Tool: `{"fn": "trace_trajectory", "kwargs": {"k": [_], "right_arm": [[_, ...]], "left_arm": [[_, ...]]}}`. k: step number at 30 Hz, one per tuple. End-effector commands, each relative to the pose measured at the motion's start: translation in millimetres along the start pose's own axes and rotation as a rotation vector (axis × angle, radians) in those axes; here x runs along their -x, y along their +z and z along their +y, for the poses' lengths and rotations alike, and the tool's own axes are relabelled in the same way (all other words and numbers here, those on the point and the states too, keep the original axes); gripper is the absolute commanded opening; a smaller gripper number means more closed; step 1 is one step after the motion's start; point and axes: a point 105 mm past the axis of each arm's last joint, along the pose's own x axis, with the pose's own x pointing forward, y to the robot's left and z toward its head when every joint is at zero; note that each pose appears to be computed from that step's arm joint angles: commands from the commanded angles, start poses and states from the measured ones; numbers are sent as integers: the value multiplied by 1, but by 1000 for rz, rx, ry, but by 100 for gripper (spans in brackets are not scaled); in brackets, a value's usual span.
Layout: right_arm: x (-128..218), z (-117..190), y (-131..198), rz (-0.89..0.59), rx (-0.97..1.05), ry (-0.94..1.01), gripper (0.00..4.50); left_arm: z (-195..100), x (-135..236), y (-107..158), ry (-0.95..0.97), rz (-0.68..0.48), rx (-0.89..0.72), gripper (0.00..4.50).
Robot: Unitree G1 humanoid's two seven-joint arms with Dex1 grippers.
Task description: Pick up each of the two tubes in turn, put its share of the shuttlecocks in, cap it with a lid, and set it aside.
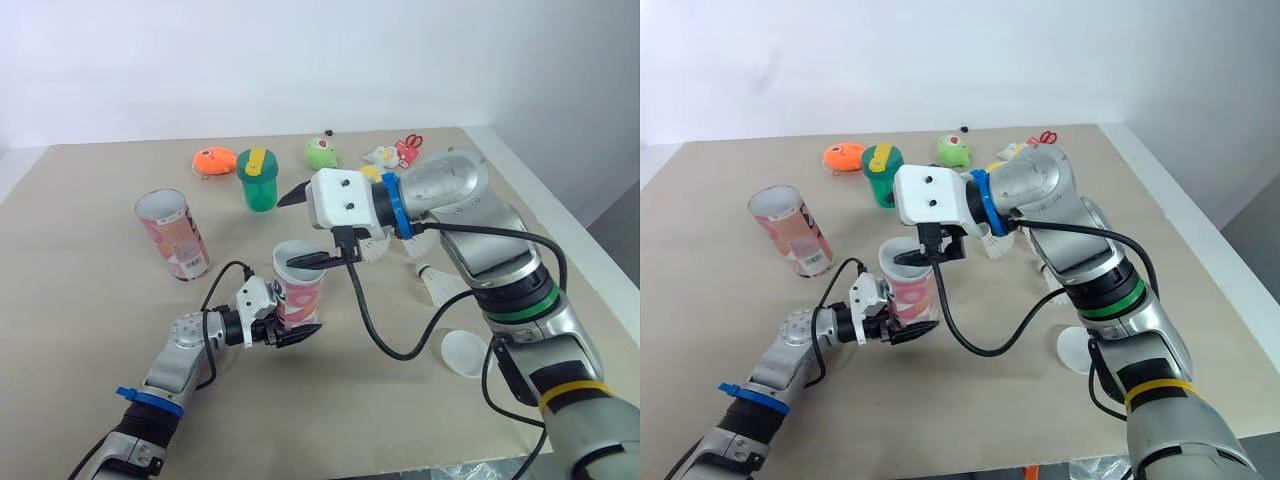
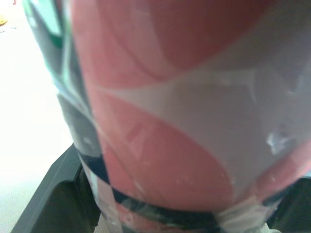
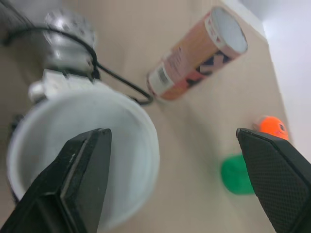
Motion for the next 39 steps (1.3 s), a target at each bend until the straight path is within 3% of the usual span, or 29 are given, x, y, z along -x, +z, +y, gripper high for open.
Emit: {"fn": "trace_trajectory", "kwargs": {"k": [1, 6, 7, 16, 24, 31, 35, 39], "right_arm": [[13, -6, 23, -81, 20, -4, 274], [6, 11, 10, -49, -17, 67, 31], [4, 13, 7, -40, -22, 76, 14], [-11, 57, -43, 178, -6, 257, 14], [-18, 76, -59, 239, 32, 327, 14], [-21, 77, -53, 189, -4, 321, 14], [-4, 57, -39, 78, -112, 217, 14], [30, 26, -10, -145, -237, 20, 14]], "left_arm": [[-7, 11, -44, 21, 157, 115, 367], [-6, 10, -44, 20, 157, 113, 367], [-6, 10, -44, 20, 157, 112, 367], [-5, 10, -44, 25, 155, 111, 367], [-4, 11, -43, 30, 154, 107, 367], [-4, 11, -42, 31, 152, 104, 367], [-5, 11, -41, 27, 148, 102, 367], [-3, 14, -39, 33, 148, 98, 367]]}}
